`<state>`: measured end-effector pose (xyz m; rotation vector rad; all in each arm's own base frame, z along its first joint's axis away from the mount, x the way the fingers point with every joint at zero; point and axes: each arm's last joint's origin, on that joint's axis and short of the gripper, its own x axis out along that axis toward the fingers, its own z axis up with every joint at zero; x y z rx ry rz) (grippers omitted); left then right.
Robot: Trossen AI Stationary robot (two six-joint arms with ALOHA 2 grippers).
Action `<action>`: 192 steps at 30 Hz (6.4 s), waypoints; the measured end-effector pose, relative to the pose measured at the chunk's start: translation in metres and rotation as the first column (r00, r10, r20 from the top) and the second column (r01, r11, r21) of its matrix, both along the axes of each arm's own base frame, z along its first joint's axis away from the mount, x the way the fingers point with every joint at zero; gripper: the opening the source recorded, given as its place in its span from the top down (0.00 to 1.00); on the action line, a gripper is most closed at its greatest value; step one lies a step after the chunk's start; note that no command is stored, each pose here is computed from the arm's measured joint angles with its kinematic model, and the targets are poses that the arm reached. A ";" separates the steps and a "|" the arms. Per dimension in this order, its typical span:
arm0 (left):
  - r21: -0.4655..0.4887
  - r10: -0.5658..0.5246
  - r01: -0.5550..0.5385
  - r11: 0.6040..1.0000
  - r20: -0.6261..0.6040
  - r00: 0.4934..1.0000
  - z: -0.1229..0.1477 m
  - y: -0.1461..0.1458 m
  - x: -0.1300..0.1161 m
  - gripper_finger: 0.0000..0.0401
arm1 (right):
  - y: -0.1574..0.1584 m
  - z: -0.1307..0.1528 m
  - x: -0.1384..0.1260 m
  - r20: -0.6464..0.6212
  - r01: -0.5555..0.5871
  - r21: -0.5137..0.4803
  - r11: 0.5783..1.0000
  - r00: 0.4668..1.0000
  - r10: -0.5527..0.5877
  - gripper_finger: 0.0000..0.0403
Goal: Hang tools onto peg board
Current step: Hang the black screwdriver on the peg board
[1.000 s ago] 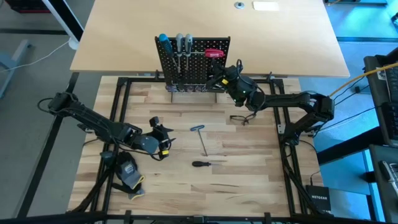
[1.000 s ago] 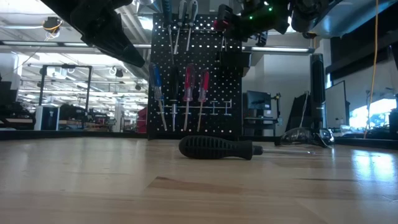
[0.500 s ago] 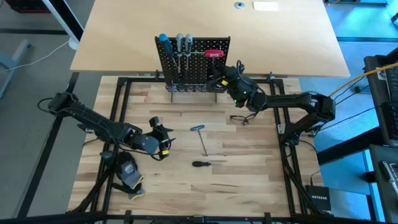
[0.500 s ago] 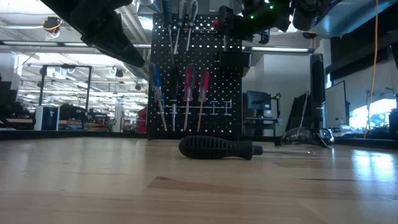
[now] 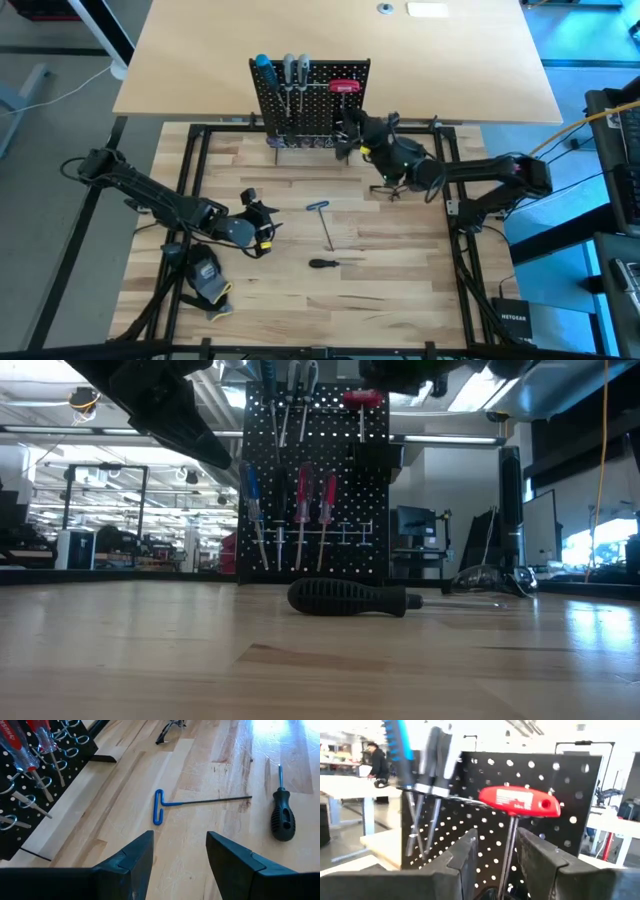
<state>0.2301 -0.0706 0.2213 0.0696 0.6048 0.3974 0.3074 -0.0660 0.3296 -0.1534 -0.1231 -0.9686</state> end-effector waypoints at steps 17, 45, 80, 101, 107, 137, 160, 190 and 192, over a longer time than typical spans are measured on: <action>-0.040 -0.041 0.040 0.998 -0.012 0.999 -0.001 -0.001 0.001 0.57 | 0.099 -0.049 0.000 -0.248 -0.479 0.419 0.771 0.757 0.605 0.66; -0.114 -0.213 0.213 0.970 0.009 0.977 0.003 -0.007 0.005 0.57 | 0.162 -0.195 0.012 -0.294 -0.387 0.858 0.338 0.169 0.941 0.66; 0.034 -0.284 0.282 0.959 0.153 0.947 0.050 -0.006 -0.001 0.57 | 0.156 -0.151 0.005 -0.457 -0.510 0.678 0.529 0.272 0.847 0.97; 0.323 -0.382 0.214 0.922 0.666 0.641 0.095 0.007 -0.007 0.57 | 0.130 -0.014 0.001 -0.173 -0.813 -0.161 0.560 0.582 0.795 0.96; 0.372 -0.403 0.175 0.912 0.723 0.562 0.107 0.007 -0.008 0.57 | 0.119 0.005 -0.001 -0.008 -0.778 -0.341 0.528 0.564 0.826 0.96; 0.241 -0.449 0.416 0.877 0.718 0.531 0.091 -0.009 0.030 0.57 | 0.139 -0.006 0.071 0.034 -0.854 -0.374 0.361 0.377 0.926 0.96; 0.259 -0.464 0.405 0.877 0.679 0.570 0.087 -0.007 0.031 0.97 | 0.140 -0.008 0.077 -0.006 -0.869 -0.333 0.367 0.391 0.921 0.96; 0.201 -0.378 0.329 0.923 0.636 0.672 0.100 -0.001 0.006 0.99 | 0.131 0.004 0.063 -0.102 -0.824 -0.125 0.552 0.564 0.819 0.53; 0.202 -0.367 0.313 0.928 0.636 0.679 0.100 -0.002 0.006 0.99 | 0.130 0.010 0.057 -0.113 -0.829 -0.101 0.550 0.559 0.821 0.51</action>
